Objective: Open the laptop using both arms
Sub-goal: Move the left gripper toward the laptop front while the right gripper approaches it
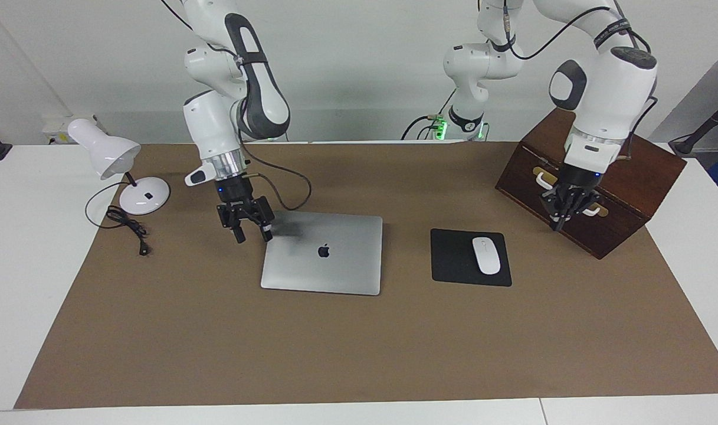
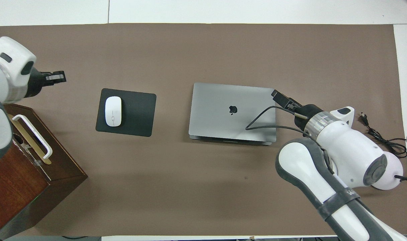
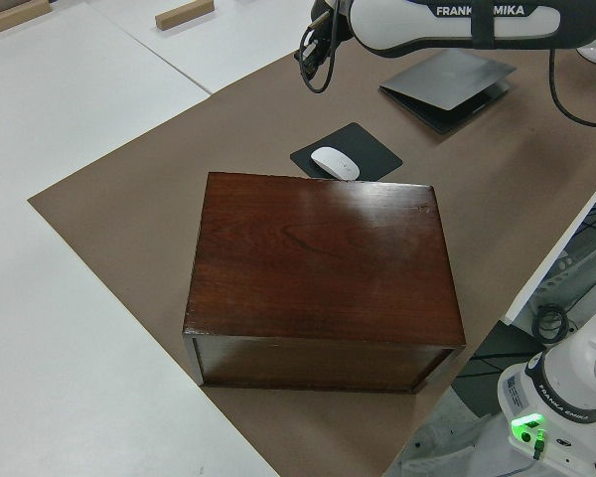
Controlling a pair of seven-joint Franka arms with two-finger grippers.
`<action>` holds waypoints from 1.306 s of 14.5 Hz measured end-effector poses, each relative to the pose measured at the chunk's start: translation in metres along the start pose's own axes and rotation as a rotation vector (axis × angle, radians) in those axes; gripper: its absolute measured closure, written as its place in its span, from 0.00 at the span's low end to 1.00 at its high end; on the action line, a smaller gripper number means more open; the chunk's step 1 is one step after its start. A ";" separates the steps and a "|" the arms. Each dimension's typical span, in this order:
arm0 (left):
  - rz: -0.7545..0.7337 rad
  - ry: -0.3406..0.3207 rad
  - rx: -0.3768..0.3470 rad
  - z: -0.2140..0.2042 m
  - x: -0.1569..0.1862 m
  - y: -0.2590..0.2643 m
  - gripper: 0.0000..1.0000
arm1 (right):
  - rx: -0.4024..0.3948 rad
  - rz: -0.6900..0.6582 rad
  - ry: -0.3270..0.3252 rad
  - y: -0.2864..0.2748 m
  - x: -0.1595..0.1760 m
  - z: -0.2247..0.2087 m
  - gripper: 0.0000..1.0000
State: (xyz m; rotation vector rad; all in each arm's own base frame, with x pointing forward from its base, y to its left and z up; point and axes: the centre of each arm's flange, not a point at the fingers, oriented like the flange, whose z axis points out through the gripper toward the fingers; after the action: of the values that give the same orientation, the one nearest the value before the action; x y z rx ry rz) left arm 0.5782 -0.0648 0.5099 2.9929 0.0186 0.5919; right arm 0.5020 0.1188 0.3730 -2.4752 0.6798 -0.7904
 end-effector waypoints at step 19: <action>0.149 0.244 -0.247 0.028 -0.195 0.161 0.99 | 0.020 0.313 0.002 -0.055 -0.127 -0.004 0.00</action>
State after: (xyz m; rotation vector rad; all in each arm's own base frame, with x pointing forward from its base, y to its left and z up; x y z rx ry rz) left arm 0.4073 -0.2330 0.4246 2.6829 -0.2442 0.9008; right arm 0.4263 0.2331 0.3548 -2.2720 1.0227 -0.6754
